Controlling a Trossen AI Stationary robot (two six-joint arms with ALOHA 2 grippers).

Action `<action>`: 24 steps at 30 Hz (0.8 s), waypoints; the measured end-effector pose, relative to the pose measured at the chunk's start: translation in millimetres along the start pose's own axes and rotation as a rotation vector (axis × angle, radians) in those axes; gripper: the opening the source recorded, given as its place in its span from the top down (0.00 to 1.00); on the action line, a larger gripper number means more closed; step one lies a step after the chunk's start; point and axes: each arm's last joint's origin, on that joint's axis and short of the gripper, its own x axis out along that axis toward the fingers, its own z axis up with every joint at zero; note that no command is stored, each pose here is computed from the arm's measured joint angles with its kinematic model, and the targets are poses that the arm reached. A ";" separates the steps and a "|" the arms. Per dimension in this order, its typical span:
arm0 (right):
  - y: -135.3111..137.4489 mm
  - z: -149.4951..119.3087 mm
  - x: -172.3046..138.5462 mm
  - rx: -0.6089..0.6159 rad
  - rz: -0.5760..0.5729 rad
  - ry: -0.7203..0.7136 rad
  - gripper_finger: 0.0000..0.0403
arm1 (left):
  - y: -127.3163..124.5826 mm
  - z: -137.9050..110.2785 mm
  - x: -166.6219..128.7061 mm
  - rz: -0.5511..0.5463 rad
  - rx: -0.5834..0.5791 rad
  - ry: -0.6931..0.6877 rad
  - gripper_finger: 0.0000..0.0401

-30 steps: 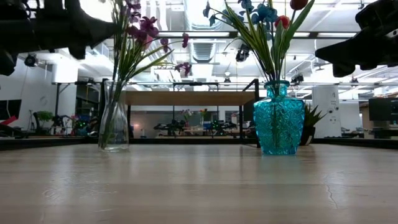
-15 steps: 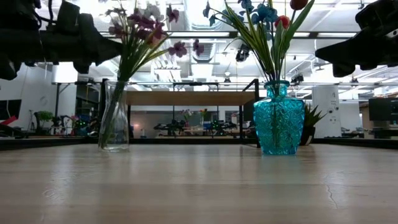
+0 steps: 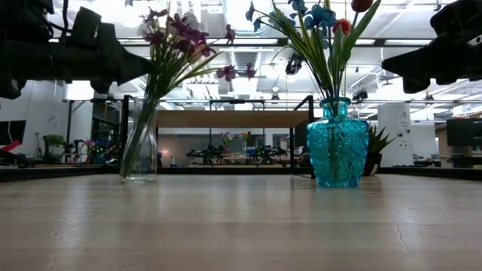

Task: Pick and place flowers into a vace then onto a shelf
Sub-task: Put the white flower into the transparent vase

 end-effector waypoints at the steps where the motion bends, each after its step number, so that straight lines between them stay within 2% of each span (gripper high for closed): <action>1: 0.0 0.0 0.0 0.000 0.001 0.000 0.98 | 0.0 0.2 0.0 0.000 0.001 -0.001 1.00; 14: 0.0 0.0 0.0 0.000 0.001 0.000 0.98 | 2.5 -2.6 -3.6 -0.002 -0.033 0.007 0.98; 24: 0.1 0.0 0.0 0.002 0.001 0.000 0.98 | 4.5 3.4 -4.8 0.002 -0.070 -0.024 0.74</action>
